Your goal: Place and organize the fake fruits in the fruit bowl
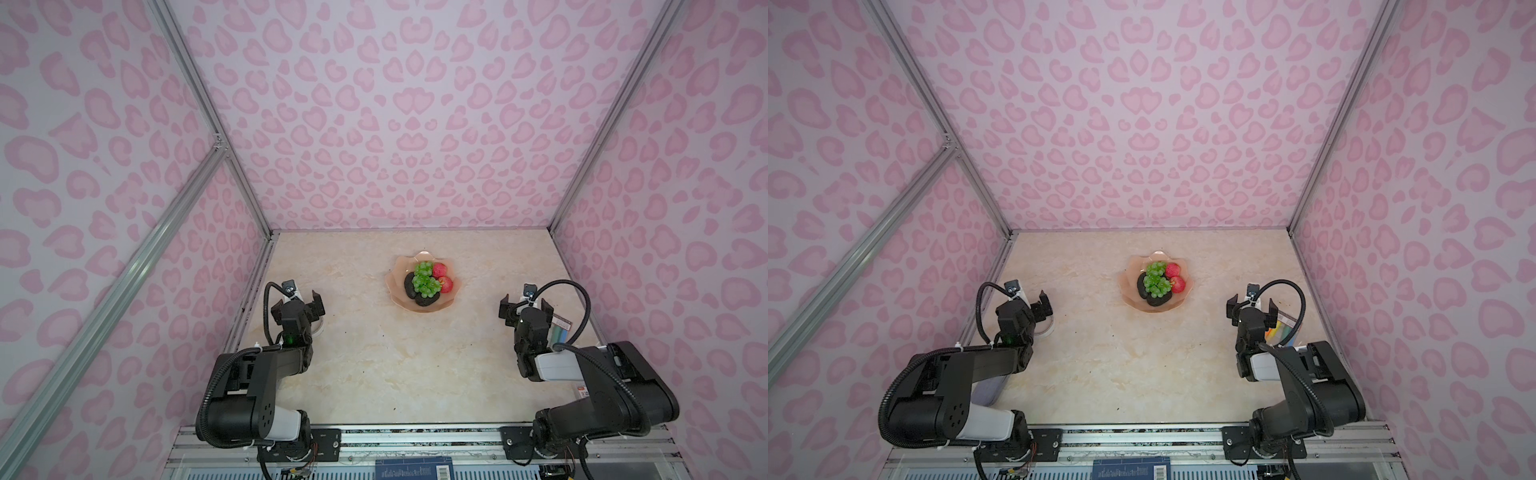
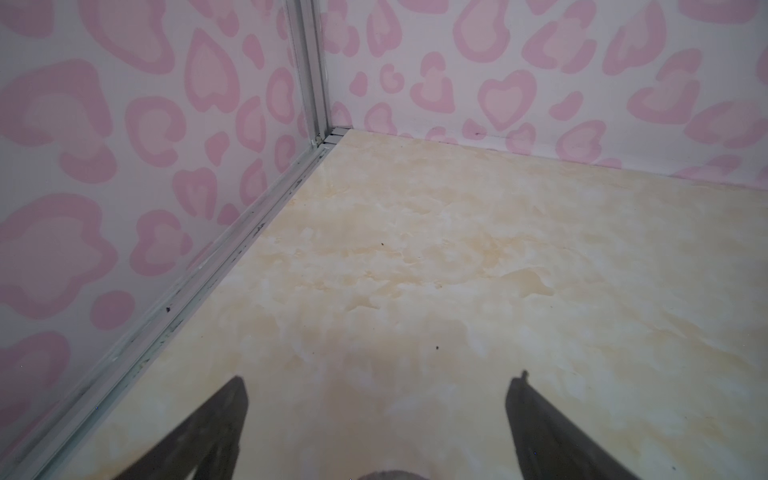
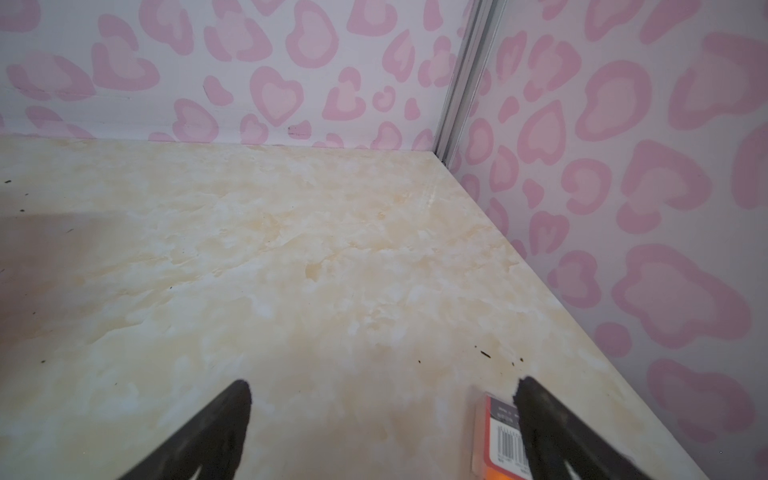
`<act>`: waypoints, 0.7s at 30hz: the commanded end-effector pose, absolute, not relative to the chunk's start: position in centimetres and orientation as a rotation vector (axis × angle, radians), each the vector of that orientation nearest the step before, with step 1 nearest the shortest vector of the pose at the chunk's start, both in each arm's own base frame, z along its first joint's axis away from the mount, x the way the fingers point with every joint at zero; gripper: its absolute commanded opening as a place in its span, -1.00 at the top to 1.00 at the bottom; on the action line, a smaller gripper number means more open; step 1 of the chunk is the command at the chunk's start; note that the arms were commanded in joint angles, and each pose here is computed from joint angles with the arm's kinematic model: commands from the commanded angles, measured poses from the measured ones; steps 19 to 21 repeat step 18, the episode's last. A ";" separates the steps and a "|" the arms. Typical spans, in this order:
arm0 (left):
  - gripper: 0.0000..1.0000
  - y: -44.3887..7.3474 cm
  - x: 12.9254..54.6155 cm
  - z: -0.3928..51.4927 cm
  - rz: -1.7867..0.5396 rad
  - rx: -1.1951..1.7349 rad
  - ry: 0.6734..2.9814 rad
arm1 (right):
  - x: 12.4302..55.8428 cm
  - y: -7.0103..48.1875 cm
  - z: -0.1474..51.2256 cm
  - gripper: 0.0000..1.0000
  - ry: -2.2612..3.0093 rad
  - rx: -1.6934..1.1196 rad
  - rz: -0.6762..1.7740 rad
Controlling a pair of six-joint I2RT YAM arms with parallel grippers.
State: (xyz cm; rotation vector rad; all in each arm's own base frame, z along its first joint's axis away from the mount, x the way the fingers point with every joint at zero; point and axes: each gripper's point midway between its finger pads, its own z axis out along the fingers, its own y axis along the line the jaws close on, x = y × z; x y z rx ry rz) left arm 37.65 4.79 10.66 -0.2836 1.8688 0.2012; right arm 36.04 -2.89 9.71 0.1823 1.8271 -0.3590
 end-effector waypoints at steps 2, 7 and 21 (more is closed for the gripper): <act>-0.95 4.3 38.3 12.1 0.153 -0.273 1.804 | 36.7 -3.0 11.4 -0.99 1.714 0.208 -0.331; -0.95 4.3 38.2 12.1 0.153 -0.272 1.801 | 36.9 -3.1 11.0 -0.99 1.764 0.209 -0.339; -0.95 4.2 38.3 12.1 0.157 -0.265 1.802 | 36.6 -4.8 11.1 -0.99 1.753 0.314 -0.370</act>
